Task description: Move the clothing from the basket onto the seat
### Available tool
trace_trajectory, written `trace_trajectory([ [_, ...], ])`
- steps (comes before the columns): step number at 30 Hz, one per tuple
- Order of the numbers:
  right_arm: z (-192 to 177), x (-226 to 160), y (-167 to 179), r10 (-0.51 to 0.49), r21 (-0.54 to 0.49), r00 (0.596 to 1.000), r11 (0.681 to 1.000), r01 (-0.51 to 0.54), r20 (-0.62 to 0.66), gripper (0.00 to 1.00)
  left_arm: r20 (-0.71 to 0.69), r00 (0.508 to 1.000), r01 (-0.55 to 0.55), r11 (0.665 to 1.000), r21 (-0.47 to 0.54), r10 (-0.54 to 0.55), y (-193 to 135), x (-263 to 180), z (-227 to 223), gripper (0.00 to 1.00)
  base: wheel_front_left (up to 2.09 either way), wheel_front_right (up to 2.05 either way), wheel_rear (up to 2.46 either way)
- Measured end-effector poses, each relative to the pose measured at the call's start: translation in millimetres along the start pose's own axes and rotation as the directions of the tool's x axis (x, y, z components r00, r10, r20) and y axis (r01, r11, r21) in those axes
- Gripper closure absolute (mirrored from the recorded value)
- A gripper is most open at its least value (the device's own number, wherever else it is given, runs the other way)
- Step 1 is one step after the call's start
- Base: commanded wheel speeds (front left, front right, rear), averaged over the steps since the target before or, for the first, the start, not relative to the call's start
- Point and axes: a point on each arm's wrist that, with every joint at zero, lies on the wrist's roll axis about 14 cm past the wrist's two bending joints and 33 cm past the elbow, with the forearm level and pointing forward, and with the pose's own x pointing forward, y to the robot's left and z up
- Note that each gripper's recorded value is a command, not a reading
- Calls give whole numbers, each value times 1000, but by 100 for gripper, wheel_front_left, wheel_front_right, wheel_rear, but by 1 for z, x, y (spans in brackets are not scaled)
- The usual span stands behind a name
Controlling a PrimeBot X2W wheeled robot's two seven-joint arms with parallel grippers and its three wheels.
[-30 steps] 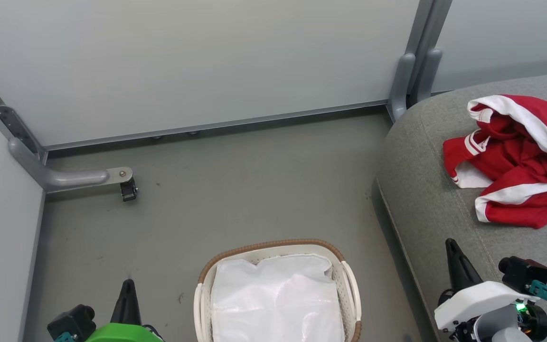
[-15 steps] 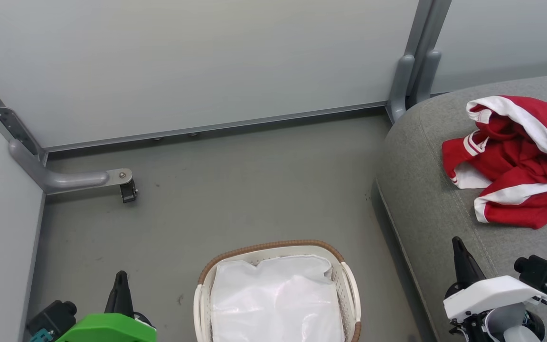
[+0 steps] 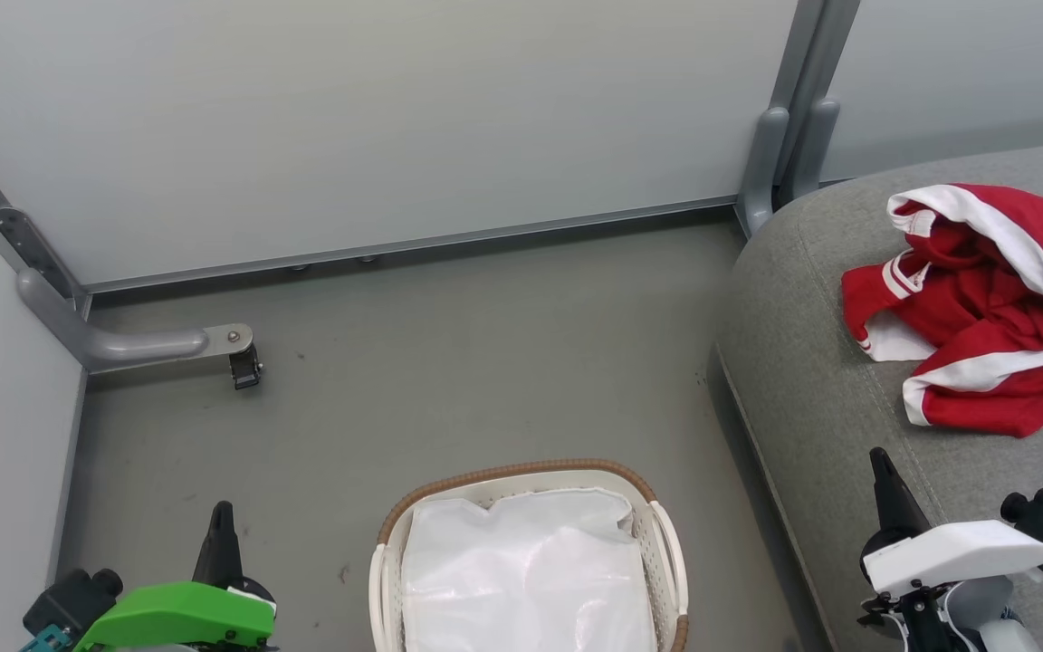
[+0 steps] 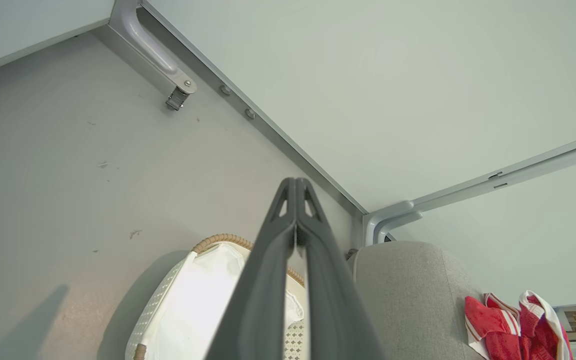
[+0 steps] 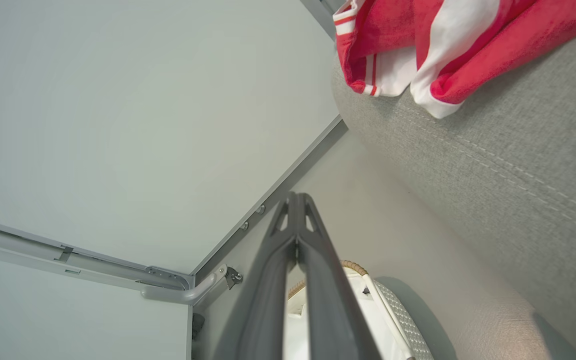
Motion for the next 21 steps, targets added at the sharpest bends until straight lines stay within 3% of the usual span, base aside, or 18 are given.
trace_trajectory([
  [21, 11, 3, 5, 12, 235, 1000, 972, -15, 13, 100, 20, 999, 50, 973, -226, -46, -14, 6, 16, 100, 0, 0, 0],
])
